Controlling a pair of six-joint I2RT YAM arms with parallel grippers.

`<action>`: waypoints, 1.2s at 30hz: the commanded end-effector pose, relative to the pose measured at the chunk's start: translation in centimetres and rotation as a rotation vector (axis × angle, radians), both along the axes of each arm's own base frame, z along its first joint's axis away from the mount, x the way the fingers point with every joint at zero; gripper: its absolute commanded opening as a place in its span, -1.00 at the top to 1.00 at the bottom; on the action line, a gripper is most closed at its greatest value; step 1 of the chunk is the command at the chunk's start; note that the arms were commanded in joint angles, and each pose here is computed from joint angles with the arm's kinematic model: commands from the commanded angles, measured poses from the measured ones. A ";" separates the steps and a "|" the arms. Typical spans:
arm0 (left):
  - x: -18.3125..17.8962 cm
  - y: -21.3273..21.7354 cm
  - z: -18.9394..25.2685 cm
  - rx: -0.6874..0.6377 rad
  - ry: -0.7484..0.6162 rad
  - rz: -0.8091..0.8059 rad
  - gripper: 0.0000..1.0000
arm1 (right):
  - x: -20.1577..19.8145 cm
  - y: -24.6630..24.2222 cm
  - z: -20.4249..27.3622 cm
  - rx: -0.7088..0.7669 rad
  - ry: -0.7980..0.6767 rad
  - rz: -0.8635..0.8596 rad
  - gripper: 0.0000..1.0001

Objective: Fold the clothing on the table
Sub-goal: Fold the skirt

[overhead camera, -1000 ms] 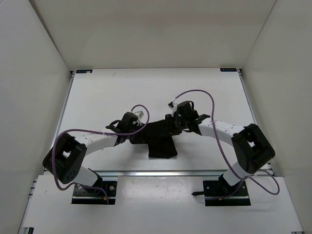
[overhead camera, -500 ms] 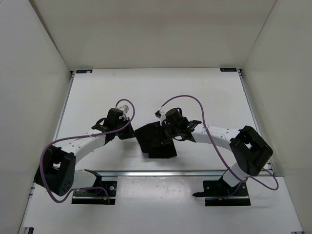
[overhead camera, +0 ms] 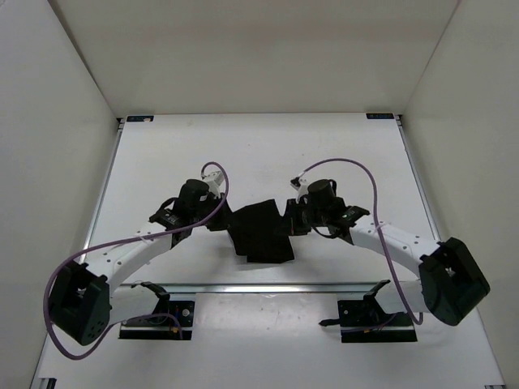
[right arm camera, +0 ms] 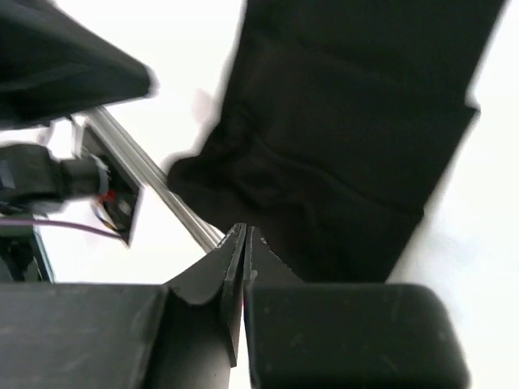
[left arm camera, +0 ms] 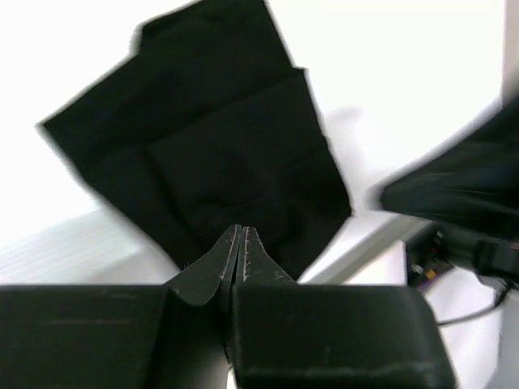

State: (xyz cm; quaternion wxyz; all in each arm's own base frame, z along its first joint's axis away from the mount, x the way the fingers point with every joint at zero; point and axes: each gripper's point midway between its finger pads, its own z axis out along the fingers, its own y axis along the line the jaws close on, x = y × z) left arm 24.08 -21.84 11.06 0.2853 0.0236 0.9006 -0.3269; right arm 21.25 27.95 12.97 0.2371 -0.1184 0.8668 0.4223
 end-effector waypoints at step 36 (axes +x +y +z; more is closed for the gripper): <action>-6.3 2.9 -1.0 -0.034 0.062 -0.009 0.94 | 3.3 -4.7 2.8 0.132 -0.053 -0.140 0.72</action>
